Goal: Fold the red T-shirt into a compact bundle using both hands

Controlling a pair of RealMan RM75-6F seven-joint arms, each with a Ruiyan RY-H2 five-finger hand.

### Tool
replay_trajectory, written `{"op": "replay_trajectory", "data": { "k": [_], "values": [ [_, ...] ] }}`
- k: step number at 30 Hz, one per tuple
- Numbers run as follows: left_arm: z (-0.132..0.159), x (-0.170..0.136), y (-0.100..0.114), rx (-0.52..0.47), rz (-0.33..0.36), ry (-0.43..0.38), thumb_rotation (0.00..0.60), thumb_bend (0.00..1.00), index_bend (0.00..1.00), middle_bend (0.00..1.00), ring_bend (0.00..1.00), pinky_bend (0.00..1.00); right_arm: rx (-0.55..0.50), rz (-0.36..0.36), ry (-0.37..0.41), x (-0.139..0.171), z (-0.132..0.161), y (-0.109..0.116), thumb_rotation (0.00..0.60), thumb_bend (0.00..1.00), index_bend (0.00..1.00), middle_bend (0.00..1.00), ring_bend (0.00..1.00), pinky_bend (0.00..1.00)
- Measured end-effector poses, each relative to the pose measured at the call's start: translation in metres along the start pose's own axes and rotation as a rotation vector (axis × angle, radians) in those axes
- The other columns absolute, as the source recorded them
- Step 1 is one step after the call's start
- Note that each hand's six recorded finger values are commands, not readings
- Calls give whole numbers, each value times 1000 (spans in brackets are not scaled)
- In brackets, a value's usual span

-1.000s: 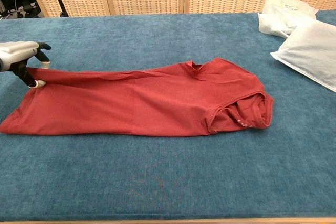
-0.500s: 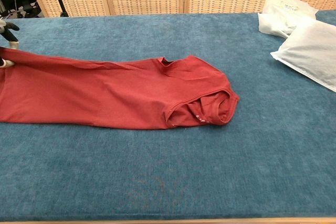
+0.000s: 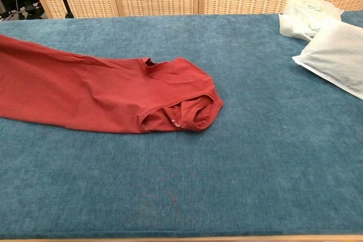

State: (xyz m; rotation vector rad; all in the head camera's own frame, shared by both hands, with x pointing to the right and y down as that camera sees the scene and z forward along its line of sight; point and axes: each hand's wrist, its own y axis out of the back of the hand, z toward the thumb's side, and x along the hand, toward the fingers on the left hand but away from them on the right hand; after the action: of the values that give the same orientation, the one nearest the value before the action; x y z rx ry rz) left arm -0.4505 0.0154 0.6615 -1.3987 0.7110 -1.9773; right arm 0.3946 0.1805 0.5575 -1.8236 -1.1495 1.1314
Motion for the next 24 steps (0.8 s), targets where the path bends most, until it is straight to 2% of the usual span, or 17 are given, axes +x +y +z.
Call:
{"op": "replay_trajectory", "data": {
  "k": [12, 24],
  "values": [
    [-36, 21, 5, -4, -2, 79, 600, 617, 763, 0, 0, 0, 10, 12, 0, -1, 1, -5, 600, 0, 0, 0, 0, 0],
    [-31, 36, 7, -12, 4, 82, 600, 621, 764, 0, 0, 0, 9, 11, -7, -2, -1, -4, 600, 0, 0, 0, 0, 0]
  ]
}}
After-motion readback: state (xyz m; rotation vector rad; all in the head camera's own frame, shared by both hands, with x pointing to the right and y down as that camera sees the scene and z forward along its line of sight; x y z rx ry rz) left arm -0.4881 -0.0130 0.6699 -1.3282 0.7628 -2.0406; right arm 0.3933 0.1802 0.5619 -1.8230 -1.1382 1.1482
